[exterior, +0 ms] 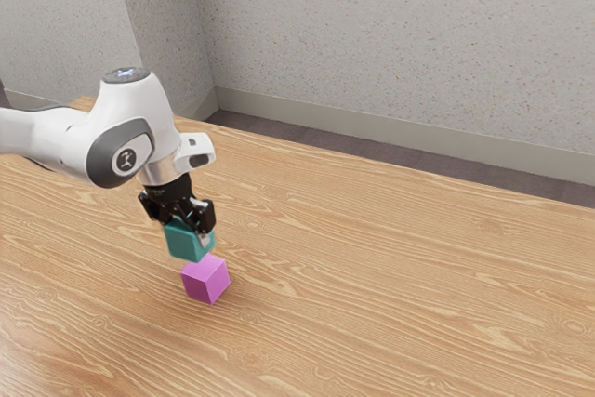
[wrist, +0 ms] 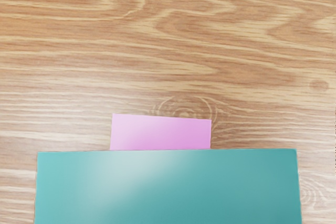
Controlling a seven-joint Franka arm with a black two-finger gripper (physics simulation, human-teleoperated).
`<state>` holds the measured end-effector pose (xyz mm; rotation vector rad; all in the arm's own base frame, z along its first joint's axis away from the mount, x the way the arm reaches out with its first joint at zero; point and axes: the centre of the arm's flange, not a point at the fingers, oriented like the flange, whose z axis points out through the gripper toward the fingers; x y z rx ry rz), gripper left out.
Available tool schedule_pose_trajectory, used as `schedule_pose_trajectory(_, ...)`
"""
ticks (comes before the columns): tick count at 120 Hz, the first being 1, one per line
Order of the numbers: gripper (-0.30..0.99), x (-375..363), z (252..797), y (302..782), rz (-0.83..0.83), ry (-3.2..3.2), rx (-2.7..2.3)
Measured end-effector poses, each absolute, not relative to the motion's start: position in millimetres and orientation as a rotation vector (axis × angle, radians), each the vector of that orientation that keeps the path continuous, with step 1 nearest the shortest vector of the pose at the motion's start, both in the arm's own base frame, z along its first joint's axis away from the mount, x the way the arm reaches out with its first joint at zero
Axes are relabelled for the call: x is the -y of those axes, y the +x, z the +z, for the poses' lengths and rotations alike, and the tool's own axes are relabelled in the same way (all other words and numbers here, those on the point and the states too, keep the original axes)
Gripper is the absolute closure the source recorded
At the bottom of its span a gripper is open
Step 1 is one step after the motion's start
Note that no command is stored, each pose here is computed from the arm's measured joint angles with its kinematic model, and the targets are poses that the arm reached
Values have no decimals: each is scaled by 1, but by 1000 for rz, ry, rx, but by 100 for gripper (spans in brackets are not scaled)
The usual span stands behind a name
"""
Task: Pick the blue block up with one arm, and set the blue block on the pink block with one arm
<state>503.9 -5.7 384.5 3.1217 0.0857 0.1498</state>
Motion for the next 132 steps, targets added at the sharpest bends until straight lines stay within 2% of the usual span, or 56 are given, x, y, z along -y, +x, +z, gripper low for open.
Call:
schedule_pose_trajectory(41,29,5,388,510,239,3118,-30)
schedule_pose_trajectory(132,29,-13,389,504,244,3115,21)
